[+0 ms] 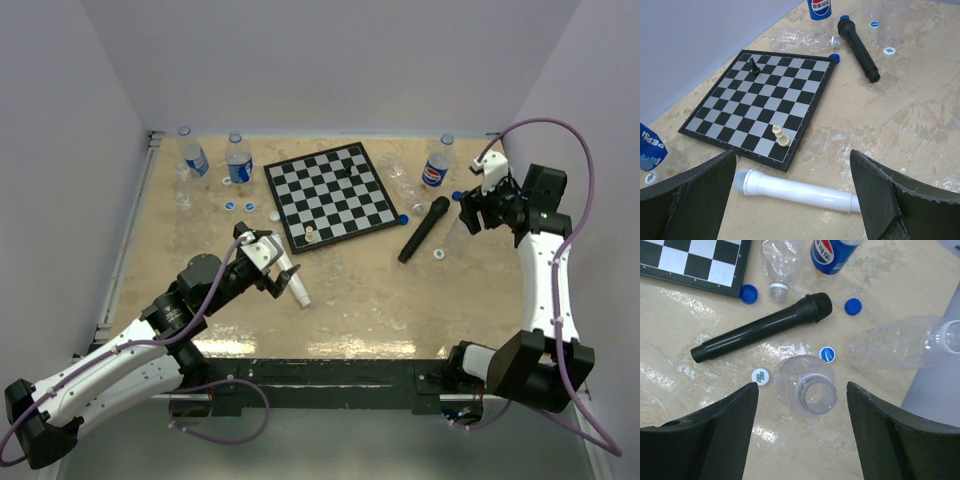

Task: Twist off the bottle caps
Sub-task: Place the plastic bottle at the center of the board, then reset both arms

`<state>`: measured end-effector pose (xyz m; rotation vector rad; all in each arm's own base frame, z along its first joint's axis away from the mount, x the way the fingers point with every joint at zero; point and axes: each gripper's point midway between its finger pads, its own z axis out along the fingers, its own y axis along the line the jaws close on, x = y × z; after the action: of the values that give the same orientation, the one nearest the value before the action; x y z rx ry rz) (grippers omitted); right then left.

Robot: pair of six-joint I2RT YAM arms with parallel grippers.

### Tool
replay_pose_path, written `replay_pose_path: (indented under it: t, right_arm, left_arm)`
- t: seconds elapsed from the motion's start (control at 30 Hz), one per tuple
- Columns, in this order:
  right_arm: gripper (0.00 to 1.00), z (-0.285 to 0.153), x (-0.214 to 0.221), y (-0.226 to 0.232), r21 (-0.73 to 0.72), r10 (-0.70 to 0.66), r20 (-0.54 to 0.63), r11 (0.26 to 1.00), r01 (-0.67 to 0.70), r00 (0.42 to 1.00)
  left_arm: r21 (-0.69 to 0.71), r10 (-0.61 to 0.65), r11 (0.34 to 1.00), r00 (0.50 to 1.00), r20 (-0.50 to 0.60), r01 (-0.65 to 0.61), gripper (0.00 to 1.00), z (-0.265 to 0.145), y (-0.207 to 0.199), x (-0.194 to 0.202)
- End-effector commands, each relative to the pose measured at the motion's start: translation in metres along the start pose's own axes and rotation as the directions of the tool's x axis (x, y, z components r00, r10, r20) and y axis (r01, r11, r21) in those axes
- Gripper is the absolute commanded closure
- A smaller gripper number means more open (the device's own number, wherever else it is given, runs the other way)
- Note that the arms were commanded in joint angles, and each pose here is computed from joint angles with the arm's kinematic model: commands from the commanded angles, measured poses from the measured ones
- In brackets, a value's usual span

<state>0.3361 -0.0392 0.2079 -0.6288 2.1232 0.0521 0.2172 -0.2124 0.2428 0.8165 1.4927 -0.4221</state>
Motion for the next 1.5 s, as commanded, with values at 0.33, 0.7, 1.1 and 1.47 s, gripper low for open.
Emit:
replay_pose_path:
  t: [0.33, 0.7, 1.1, 1.47]
  right_arm:
    - [0.17, -0.105, -0.128, 0.000, 0.102, -0.135, 0.295, 0.989, 0.109, 0.946]
    - [0.02, -0.196, -0.215, 0.022, 0.170, -0.103, 0.646, 0.985, -0.011, 0.756]
    - [0.02, -0.225, -0.218, 0.049, 0.139, -0.075, 0.722, 0.990, -0.038, 0.688]
    - [0.02, -0.252, -0.226, 0.058, 0.081, 0.035, 0.796, 0.983, -0.163, 0.604]
  left_arm:
    - [-0.114, -0.137, 0.984, 0.990, 0.016, 0.138, 0.00, 0.004, 0.036, -0.030]
    - [-0.032, -0.348, 0.933, 0.922, 0.170, 0.358, 0.00, 0.013, 0.071, -0.148]
    - [-0.047, -0.386, 0.910, 0.881, 0.275, 0.413, 0.00, -0.015, 0.089, -0.220]
    - [-0.139, -0.388, 0.888, 0.877, 0.283, 0.437, 0.00, -0.062, 0.096, -0.220]
